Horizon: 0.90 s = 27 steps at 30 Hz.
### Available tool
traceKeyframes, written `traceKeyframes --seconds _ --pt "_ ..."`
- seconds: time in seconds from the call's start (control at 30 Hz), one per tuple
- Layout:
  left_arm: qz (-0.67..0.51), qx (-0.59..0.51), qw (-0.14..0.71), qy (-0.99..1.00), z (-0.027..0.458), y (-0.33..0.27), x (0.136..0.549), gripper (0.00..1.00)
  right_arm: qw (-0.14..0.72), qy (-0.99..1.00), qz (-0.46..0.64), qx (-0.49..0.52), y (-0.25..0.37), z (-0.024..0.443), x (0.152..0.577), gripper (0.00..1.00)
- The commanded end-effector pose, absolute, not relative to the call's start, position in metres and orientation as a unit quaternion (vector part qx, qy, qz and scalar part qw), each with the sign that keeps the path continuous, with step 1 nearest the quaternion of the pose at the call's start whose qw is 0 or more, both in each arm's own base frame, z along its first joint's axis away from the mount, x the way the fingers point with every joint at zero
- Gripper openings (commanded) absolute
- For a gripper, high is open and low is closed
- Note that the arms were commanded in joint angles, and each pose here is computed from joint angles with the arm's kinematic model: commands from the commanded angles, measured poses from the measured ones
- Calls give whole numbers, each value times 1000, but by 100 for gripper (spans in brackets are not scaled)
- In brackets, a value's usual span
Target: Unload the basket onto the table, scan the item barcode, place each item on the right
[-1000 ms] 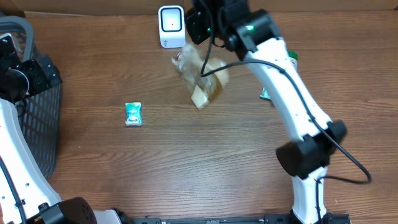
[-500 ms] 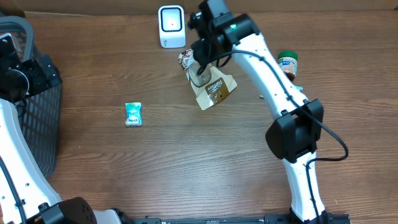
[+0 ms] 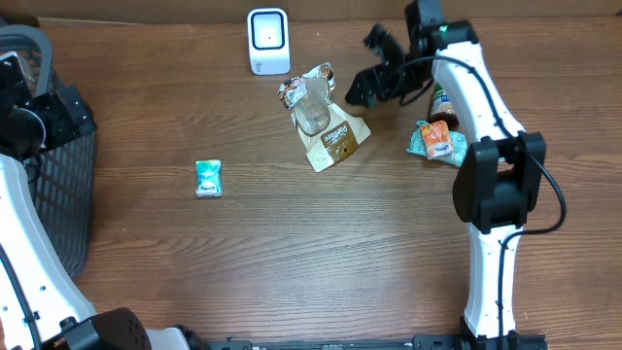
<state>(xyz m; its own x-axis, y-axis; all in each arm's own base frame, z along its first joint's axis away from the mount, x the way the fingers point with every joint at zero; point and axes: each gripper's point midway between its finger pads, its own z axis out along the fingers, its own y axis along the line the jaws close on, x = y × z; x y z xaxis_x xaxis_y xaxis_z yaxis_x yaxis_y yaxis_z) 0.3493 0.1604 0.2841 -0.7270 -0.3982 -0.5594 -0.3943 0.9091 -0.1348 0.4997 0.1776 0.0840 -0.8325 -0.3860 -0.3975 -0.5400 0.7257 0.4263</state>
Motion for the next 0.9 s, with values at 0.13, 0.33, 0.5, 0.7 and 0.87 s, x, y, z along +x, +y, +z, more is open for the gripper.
traceKeyframes --seconds 0.13,0.33,0.5,0.7,0.87 --pt "-7 -214 314 925 293 159 351 100 151 889 310 -300 204 57 491 86" --pt "-7 -214 314 925 293 159 351 100 139 885 337 -289 210 38 485 86" --pt "-7 -214 314 925 293 159 351 100 114 880 364 -282 218 16 477 82" --pt "-7 -214 314 925 293 159 351 100 88 884 379 -260 222 5 470 57" --pt "-7 -214 314 925 293 159 351 100 69 893 382 -225 221 5 468 33"
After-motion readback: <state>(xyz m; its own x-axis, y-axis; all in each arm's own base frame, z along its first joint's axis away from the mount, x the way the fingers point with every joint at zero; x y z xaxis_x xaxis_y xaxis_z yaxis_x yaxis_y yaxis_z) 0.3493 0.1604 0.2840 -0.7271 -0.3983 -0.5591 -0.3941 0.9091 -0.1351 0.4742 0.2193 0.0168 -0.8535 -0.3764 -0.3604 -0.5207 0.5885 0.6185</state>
